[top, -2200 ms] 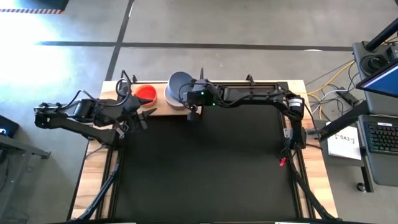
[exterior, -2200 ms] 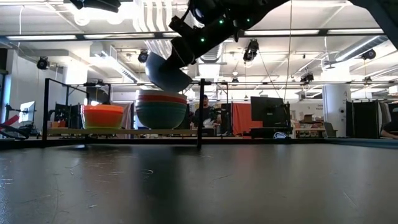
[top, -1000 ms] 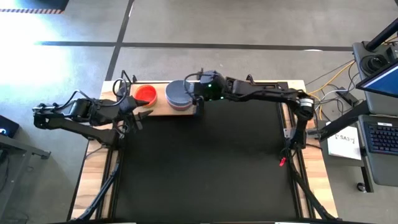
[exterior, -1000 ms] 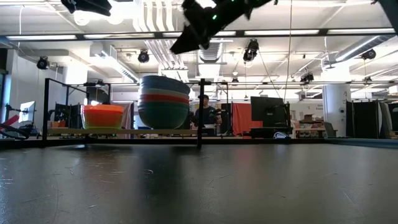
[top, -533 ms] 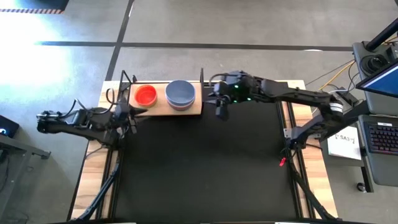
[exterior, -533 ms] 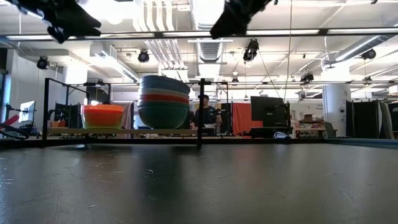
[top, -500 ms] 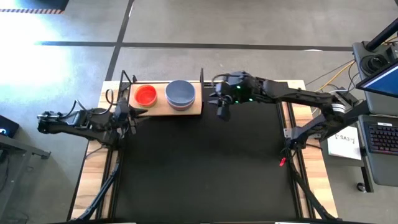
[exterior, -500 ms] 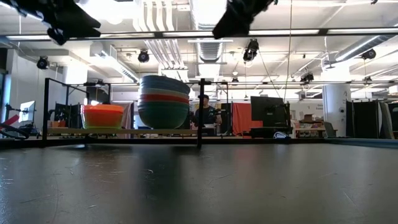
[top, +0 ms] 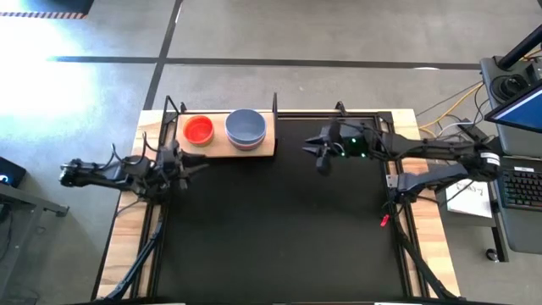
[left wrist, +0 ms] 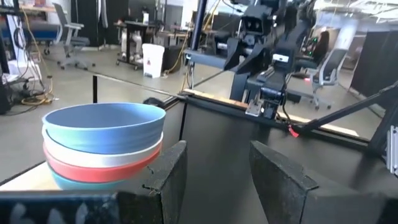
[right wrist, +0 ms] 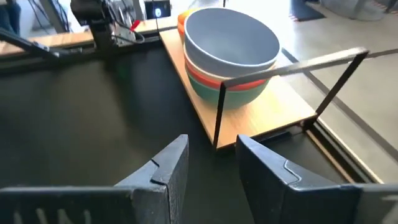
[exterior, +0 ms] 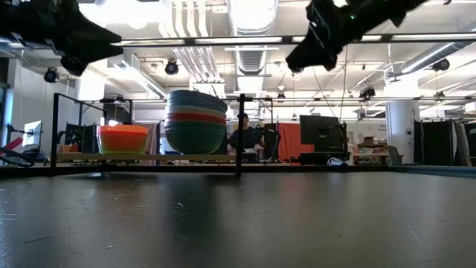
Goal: Place and stack bowls onto a shelf
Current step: Return to Home Position
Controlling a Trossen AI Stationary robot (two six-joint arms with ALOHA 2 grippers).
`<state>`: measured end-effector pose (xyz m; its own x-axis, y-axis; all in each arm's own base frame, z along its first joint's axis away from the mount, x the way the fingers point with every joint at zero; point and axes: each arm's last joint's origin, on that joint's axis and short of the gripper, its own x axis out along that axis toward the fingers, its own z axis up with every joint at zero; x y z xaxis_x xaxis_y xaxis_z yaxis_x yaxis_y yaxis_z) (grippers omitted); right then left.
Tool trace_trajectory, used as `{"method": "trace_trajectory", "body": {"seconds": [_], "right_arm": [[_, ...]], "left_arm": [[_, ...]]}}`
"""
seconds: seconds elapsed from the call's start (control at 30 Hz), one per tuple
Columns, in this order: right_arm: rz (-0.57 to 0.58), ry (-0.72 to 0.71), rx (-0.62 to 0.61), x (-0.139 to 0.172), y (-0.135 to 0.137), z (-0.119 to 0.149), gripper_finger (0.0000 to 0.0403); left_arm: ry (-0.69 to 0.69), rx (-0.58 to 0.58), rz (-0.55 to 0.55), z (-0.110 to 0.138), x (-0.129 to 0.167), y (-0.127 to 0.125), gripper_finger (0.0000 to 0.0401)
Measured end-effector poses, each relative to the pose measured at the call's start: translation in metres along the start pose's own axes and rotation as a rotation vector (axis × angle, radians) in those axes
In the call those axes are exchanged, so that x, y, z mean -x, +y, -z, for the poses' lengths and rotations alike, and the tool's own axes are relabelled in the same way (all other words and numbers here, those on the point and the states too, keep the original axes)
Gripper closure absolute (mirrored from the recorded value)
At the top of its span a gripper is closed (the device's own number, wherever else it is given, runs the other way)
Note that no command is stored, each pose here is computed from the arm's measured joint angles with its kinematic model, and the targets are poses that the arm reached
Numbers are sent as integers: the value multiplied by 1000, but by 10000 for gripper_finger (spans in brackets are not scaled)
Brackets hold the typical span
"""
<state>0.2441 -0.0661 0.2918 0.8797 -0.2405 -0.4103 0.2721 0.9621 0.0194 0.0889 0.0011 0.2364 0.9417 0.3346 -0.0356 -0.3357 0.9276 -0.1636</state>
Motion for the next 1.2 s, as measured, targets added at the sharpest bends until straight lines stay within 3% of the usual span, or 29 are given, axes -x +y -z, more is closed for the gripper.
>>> {"method": "trace_trajectory", "body": {"seconds": [0.5, 1.2], "right_arm": [[-10, -127, -103, 1, -2, 70, 278], [-22, -194, -173, 1, -3, 127, 278]], "left_arm": [[-126, 49, 23, 53, -14, 3, 246], [-85, 36, 17, 63, -16, 3, 246]]}}
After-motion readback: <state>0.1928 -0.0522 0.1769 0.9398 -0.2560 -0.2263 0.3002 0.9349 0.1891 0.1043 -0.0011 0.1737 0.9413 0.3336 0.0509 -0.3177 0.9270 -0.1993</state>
